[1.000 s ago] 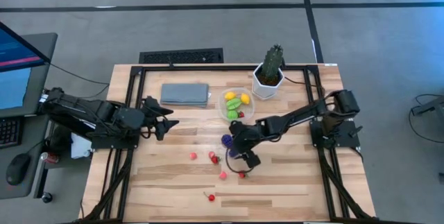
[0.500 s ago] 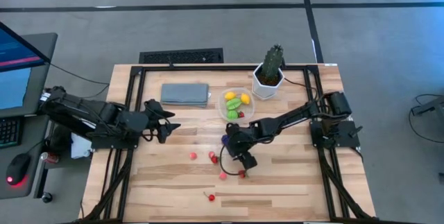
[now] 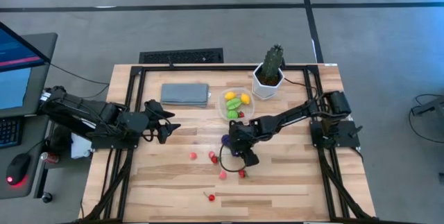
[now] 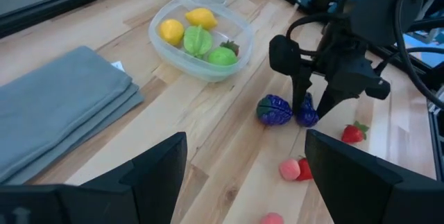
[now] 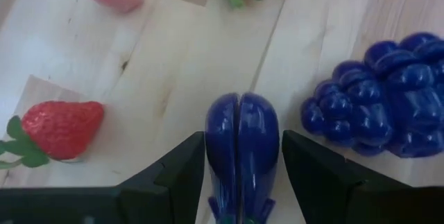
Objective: Pick and placing Produce into tupperware
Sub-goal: Put the eggplant into the transparent bin
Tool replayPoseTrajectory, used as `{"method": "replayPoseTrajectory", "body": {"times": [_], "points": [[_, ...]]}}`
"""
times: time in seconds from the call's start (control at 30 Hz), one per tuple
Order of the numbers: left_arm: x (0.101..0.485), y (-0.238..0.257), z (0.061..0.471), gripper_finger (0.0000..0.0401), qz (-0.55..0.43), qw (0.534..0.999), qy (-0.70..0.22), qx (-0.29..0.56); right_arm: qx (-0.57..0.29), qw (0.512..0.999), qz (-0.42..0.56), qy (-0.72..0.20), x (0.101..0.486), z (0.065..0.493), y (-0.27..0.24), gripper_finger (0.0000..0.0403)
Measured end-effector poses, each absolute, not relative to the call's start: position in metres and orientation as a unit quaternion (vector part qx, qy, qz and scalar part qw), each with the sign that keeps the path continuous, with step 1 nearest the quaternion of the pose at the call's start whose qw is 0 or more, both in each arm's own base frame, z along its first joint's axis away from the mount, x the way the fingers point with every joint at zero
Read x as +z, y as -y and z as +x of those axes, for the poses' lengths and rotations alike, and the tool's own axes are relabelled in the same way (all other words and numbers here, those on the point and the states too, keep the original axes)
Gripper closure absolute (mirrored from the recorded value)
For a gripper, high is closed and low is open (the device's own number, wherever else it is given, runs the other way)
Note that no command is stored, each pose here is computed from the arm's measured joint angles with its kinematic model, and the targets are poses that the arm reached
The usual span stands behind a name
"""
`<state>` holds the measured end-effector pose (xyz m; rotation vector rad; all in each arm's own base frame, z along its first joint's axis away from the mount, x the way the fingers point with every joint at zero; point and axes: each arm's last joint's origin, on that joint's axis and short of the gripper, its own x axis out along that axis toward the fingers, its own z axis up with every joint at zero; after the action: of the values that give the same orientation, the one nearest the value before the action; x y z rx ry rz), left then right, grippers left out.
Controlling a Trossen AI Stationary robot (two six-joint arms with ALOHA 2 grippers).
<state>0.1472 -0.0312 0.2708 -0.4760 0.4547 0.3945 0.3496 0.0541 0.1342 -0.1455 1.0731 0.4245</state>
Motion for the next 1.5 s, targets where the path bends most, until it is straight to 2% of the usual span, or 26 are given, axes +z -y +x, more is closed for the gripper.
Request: {"method": "replayPoseTrajectory", "body": {"times": [1.1, 1.5], "points": [[0.2711, 0.0303, 0.1471, 0.012, -0.223, 0.929, -0.215, 0.204, 0.177, 0.836, -0.042, -0.517, 0.1337, 0.3494, -0.0505, 0.0189], [0.2728, 0.0309, 0.1483, 0.012, -0.221, 0.932, -0.209, 0.197, 0.168, 0.837, -0.028, -0.521, 0.1329, 0.3496, -0.0504, 0.0177]]}}
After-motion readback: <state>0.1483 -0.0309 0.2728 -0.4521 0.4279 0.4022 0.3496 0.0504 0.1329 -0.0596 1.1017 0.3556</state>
